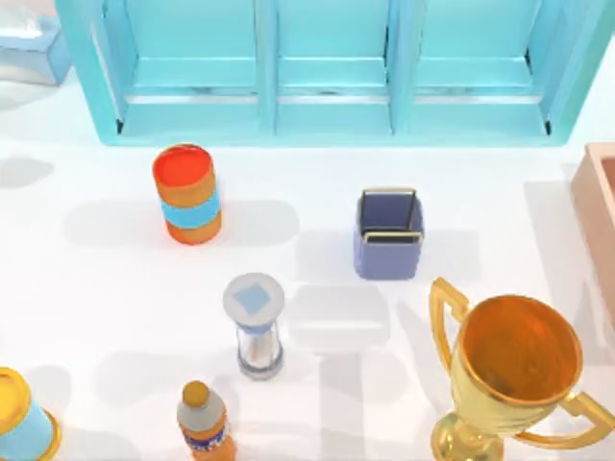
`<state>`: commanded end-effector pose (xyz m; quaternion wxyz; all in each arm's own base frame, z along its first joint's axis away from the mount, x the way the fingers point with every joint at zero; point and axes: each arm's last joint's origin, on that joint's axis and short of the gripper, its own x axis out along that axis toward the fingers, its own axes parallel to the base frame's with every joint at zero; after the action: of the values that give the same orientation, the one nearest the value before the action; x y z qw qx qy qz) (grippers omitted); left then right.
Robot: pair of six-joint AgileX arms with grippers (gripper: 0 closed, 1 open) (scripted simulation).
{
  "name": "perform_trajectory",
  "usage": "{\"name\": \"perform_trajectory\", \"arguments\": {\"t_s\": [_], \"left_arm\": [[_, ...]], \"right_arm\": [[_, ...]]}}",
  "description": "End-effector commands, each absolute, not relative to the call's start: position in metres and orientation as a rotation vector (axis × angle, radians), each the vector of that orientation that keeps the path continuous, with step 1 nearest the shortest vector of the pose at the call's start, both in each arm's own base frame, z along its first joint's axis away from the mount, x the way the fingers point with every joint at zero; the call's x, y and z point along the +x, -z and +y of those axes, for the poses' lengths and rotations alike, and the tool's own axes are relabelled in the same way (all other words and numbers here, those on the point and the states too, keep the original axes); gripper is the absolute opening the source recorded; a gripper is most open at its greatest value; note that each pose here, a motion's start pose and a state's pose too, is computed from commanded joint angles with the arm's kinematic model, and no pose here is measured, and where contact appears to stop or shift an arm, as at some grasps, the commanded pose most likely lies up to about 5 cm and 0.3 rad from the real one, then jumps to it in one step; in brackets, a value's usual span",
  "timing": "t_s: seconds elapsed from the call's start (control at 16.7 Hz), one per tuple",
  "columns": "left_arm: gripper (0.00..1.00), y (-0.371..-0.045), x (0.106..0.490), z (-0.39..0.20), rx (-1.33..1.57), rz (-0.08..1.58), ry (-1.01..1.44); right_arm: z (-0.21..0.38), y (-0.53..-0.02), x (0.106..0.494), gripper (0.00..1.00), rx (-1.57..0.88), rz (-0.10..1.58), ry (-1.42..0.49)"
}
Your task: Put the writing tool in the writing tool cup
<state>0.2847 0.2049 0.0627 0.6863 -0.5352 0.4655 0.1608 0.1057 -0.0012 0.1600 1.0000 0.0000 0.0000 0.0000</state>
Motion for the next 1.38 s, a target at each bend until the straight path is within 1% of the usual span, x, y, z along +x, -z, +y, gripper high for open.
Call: {"name": "perform_trajectory", "arguments": {"t_s": [0.06,0.84,0.9,1.32,1.38], "left_arm": [[1.00,-0.063,0.285,0.205,-1.199,1.043,-0.360],[0.02,-0.063,0.285,0.205,-1.199,1.043,-0.360],[0.00,-0.063,0.285,0.205,-1.199,1.043,-0.360],[0.00,-0.063,0.285,0.205,-1.199,1.043,-0.360],[0.00,-0.091,0.273,0.219,-1.178,0.999,-0.397]], "right_arm": [[-0.001,-0.160,0.106,1.00,0.000,0.000,0.000],[-0.001,-0.160,0.106,1.00,0.000,0.000,0.000],[-0.001,-0.160,0.106,1.00,0.000,0.000,0.000],[-0.001,-0.160,0.106,1.00,0.000,0.000,0.000],[-0.001,-0.160,0.106,1.00,0.000,0.000,0.000]]}}
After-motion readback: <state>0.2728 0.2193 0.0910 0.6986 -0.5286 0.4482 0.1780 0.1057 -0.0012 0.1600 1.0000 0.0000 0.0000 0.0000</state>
